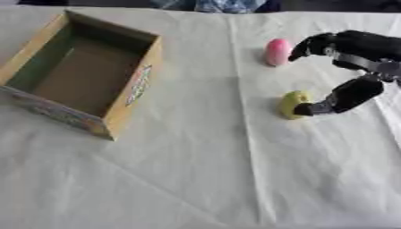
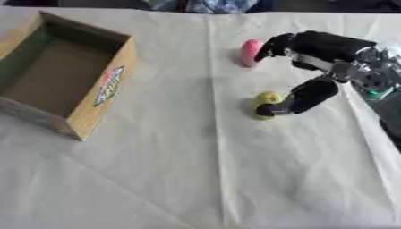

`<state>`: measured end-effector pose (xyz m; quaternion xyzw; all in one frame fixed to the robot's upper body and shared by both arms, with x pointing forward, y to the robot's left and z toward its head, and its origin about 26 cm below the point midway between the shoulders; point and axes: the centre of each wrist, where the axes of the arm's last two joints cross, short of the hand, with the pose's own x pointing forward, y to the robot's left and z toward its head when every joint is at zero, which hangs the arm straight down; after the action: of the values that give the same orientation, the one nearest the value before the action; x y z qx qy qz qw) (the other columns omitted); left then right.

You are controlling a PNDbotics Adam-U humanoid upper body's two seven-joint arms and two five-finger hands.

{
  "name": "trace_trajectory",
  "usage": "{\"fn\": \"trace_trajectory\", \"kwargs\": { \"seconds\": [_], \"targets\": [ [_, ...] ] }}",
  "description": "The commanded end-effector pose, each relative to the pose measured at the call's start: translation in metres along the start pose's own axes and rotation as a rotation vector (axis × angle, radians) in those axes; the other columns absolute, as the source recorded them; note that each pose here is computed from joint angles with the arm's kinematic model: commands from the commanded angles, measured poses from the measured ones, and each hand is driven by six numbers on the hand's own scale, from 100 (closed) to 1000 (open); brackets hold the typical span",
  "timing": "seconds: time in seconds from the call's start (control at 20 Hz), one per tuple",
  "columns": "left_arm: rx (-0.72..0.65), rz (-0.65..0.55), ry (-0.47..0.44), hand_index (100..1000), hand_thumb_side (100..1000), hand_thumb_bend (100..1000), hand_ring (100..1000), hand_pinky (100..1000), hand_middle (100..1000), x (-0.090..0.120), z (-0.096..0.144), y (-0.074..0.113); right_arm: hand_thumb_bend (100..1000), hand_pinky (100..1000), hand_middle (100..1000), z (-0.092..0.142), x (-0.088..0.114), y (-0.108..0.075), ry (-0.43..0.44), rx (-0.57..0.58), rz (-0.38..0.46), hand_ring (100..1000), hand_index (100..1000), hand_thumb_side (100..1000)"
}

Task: Pick up objects on the table and place them in the box.

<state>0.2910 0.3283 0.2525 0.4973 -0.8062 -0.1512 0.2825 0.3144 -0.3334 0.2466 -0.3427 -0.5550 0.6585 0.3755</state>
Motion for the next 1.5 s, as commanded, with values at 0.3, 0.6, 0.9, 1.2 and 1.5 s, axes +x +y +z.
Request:
{"fn": "trace_trajectory", "kwargs": {
  "seconds": [0.3, 0.6, 0.9, 1.2, 1.5],
  "targets": [
    [0.025, -0.010, -0.031, 835, 1000, 445, 842, 720, 1000, 0.003, -0.007, 0.009, 535, 811, 849, 0.000, -0.009, 0.003, 0.027, 0.045, -0.068, 807, 886, 542],
    [0.025, -0.010, -0.034, 833, 1000, 441, 842, 719, 1000, 0.003, -0.007, 0.009, 517, 814, 850, -0.001, -0.016, 0.010, 0.067, 0.061, -0.099, 811, 885, 516],
    [0.027, -0.011, -0.036, 832, 1000, 437, 842, 719, 1000, 0.003, -0.007, 0.009, 501, 829, 860, -0.002, -0.022, 0.013, 0.096, 0.059, -0.105, 847, 882, 473],
    [0.024, -0.006, -0.036, 829, 1000, 433, 842, 718, 1000, 0.003, -0.007, 0.008, 478, 821, 855, -0.005, -0.027, 0.019, 0.132, 0.072, -0.120, 849, 869, 401],
    [0.025, -0.004, -0.036, 827, 1000, 430, 842, 718, 1000, 0.003, -0.007, 0.008, 349, 820, 853, -0.008, -0.033, 0.025, 0.163, 0.080, -0.135, 847, 869, 436]
  ]
}}
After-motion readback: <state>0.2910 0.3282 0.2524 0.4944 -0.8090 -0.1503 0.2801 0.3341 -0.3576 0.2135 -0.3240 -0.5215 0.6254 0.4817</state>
